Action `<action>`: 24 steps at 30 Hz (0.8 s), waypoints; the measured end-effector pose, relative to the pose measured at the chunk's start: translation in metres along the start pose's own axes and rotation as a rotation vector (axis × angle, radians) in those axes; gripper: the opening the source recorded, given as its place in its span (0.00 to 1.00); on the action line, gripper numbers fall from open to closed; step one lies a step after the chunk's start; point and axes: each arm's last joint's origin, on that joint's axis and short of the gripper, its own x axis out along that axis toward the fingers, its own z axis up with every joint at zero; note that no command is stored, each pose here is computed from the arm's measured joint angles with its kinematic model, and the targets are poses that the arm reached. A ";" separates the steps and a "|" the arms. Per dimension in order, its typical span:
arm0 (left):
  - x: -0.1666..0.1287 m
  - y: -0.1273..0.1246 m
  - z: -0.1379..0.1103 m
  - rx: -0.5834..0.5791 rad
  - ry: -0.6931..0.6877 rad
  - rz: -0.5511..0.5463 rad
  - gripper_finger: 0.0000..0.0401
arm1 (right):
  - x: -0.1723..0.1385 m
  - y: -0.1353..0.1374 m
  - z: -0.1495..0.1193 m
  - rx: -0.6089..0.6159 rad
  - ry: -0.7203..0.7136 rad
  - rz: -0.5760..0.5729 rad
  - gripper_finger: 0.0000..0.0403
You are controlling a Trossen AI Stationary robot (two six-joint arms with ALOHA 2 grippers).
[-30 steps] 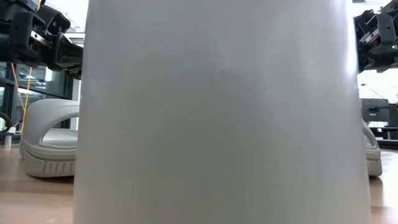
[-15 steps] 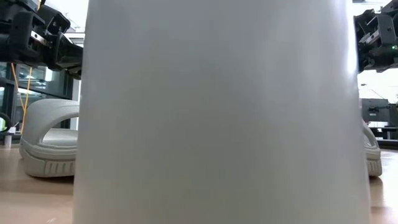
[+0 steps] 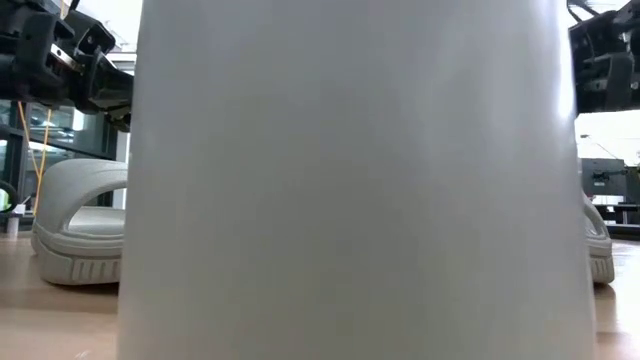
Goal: Pick and place slides into the shelf
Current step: Put the right black slipper on the shelf
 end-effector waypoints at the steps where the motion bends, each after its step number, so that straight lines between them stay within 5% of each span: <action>1: 0.000 0.000 0.000 0.000 0.001 0.004 0.00 | 0.000 0.000 0.000 -0.029 0.000 0.001 0.00; 7: 0.000 0.000 0.000 0.000 -0.001 0.006 0.00 | 0.000 0.000 0.000 -0.167 -0.002 0.002 0.00; 24: 0.000 0.000 0.000 -0.004 -0.001 0.002 0.00 | 0.000 0.001 0.000 -0.164 -0.016 0.034 0.00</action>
